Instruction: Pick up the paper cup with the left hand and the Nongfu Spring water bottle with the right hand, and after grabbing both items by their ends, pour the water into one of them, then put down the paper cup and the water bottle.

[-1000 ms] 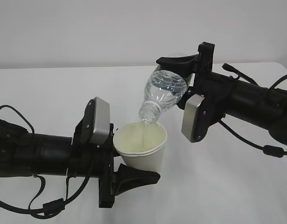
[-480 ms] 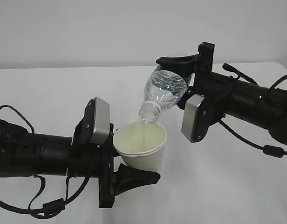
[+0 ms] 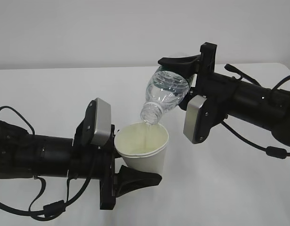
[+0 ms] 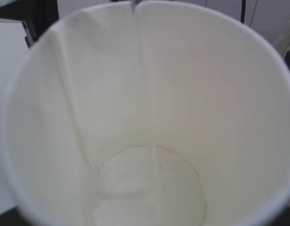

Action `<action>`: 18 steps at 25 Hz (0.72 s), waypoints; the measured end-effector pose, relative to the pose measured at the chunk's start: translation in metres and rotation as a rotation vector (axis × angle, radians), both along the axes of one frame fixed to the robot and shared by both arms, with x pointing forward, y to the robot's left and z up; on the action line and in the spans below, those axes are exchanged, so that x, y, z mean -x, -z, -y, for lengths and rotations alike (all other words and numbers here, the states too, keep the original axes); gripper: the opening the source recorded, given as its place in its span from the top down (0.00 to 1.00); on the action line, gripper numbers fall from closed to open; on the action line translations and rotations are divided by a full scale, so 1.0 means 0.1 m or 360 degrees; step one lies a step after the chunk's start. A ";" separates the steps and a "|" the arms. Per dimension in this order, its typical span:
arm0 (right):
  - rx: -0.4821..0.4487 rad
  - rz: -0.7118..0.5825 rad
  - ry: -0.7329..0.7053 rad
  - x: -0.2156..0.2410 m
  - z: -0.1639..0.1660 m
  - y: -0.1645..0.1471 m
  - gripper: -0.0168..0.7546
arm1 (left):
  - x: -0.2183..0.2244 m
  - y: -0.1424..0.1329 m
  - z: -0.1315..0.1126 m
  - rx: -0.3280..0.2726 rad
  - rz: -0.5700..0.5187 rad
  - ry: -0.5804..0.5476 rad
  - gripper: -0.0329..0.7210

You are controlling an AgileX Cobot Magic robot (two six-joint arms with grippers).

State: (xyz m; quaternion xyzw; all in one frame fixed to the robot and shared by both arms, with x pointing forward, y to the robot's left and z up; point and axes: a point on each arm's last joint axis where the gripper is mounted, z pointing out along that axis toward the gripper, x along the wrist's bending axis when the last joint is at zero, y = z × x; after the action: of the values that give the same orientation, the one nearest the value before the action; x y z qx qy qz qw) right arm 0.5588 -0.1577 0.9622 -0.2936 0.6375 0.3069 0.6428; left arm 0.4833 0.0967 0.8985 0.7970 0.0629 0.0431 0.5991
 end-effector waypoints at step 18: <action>-0.0006 -0.0001 0.0008 0.00 0.00 0.00 0.45 | 0.00 0.01 0.00 -0.0015 -0.0001 -0.0006 0.38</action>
State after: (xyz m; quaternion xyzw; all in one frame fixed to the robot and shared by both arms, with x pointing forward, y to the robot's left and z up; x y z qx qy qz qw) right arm 0.5592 -0.1580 0.9625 -0.2907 0.6379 0.3065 0.6439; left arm 0.4836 0.0969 0.8976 0.7998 0.0642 0.0442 0.5952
